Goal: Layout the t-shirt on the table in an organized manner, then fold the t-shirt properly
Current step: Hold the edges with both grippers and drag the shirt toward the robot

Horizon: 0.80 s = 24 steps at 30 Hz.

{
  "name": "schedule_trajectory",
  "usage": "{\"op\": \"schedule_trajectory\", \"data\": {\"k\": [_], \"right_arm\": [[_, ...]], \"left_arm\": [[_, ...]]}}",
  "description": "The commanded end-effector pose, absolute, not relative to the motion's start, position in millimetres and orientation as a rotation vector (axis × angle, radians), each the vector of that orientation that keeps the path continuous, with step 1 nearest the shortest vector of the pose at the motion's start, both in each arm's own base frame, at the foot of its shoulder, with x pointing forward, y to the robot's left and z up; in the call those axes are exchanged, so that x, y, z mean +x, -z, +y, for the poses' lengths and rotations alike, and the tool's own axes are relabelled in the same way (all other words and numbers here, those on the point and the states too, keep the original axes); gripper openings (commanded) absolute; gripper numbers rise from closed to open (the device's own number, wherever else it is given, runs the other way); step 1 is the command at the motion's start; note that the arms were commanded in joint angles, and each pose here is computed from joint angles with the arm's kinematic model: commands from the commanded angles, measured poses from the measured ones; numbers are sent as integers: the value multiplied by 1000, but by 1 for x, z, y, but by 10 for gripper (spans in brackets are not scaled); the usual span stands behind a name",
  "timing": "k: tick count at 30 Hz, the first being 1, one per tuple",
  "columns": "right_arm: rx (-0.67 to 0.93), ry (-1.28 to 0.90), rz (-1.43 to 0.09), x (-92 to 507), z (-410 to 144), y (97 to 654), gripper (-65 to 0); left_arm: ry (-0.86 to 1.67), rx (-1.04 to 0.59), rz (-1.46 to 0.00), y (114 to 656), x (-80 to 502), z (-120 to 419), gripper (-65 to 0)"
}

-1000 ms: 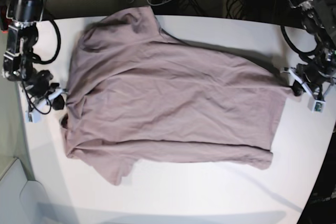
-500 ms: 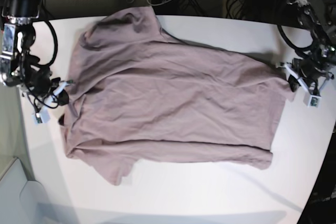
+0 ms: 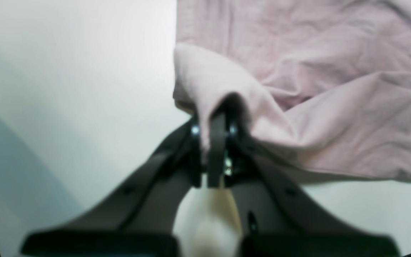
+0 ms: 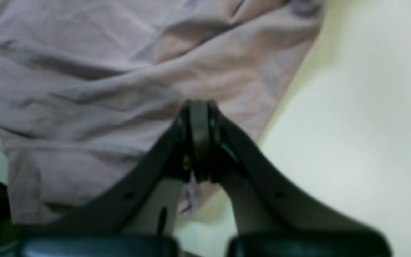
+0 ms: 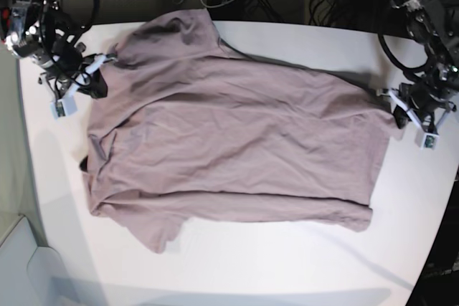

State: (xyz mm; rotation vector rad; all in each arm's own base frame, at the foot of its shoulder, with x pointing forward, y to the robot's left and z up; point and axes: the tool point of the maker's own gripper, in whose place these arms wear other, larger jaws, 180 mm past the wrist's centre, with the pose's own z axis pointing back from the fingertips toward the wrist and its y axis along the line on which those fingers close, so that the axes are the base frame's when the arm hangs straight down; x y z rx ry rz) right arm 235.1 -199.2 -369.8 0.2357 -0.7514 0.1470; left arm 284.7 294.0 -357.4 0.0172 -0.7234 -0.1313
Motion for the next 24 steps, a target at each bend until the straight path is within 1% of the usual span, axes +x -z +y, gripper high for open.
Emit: {"op": "schedule_trajectory", "data": {"k": [1, 8, 10, 13, 16, 18, 24], "right_arm": [[234, -157, -773, 235, -201, 363, -650], [240, -151, -721, 214, -201, 375, -650], [239, -153, -697, 211, -201, 378, -608], [235, -162, -645, 205, -201, 383, -484], [256, -236, -643, 201, -194, 382, -399], [270, -291, -640, 199, -189, 382, -379], [277, -287, -617, 188, -188, 387, -377]], "left_arm": [[135, 29, -766, 345, 292, 298, -647], [135, 29, -765, 346, 292, 298, -647], [135, 28, -763, 346, 291, 298, -647], [135, 28, -763, 346, 291, 298, -647], [135, 28, -763, 346, 291, 298, -647], [135, 28, -762, 347, 291, 298, -647], [135, 28, -762, 347, 291, 298, -647]]}}
